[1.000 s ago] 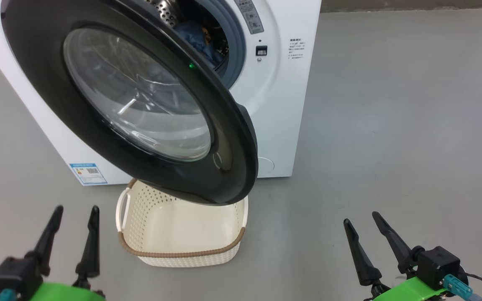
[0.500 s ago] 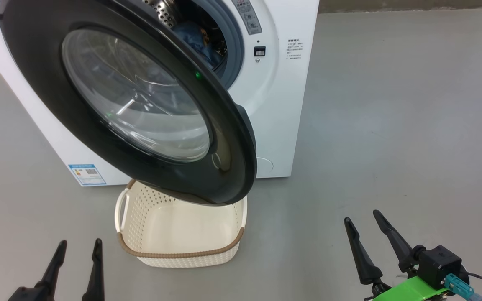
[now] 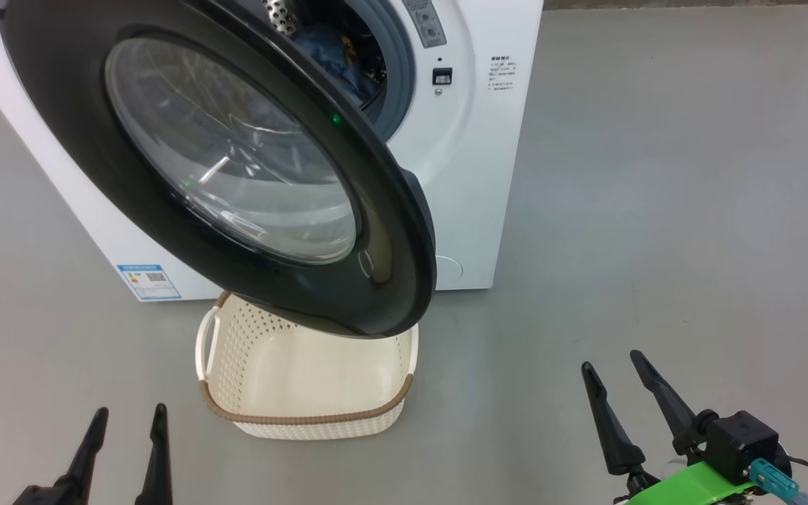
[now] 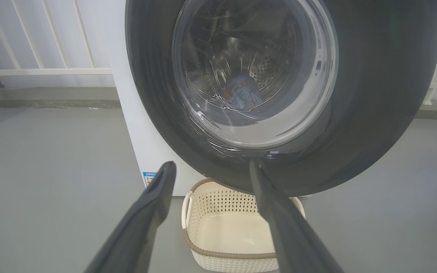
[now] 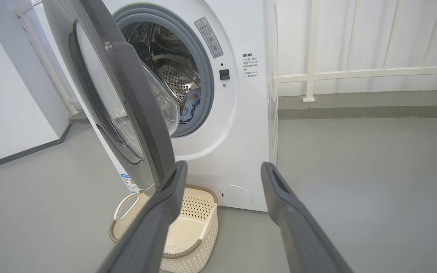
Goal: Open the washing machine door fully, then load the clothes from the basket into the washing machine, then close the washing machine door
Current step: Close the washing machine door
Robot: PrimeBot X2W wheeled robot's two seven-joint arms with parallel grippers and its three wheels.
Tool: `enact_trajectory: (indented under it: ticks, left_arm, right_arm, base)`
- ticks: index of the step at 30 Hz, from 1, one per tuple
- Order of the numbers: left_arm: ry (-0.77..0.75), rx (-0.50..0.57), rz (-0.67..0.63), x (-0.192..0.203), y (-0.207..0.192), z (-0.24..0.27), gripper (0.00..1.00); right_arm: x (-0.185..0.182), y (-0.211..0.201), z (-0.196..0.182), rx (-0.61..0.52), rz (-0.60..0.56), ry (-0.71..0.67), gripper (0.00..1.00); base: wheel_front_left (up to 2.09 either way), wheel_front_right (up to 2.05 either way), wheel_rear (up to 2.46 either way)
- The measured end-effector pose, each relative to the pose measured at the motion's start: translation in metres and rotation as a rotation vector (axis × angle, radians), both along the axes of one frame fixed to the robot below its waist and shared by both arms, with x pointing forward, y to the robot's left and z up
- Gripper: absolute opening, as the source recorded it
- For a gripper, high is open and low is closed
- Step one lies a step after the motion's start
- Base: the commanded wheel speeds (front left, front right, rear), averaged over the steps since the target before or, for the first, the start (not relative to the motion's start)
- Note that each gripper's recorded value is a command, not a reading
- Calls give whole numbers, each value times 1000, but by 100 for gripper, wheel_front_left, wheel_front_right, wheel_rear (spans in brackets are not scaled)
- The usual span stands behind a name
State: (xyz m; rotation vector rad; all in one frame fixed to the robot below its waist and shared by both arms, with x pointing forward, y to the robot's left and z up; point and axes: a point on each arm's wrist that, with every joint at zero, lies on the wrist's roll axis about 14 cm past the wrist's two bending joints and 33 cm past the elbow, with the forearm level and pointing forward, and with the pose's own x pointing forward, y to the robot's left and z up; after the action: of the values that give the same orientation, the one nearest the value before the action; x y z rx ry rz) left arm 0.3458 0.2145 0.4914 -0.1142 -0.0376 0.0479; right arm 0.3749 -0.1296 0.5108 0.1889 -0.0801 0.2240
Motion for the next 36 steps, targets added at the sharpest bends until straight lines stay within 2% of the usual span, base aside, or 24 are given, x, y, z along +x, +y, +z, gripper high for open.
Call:
enact_trajectory:
  ticks: [13,14,16,22,28,32,36]
  left_arm:
    - [10,4,5,0,3,-3,100]
    - [9,3,5,0,2,-3,100]
    - [9,2,5,0,2,-3,100]
    - [4,-2,6,-2,2,-2,100]
    - [-4,-4,6,-3,3,1,100]
    - [-8,-4,9,-4,3,2,100]
    - [-10,-5,13,-7,4,2,100]
  right_arm:
    - [3,-1,-4,-2,-9,11,100]
    - [3,-1,-4,-1,-9,11,71]
    - [4,-1,-4,1,-10,11,0]
    - [4,-2,2,5,-16,-7,0]
    - [4,7,55,56,10,-166,0]
    - [-5,47,128,111,144,-392,0]
    - [-22,84,165,154,295,-504,0]
  base:
    - [0,0,0]
    - [0,0,0]
    - [0,0,0]
    - [0,0,0]
    - [0,0,0]
    - [0,0,0]
    - [0,0,0]
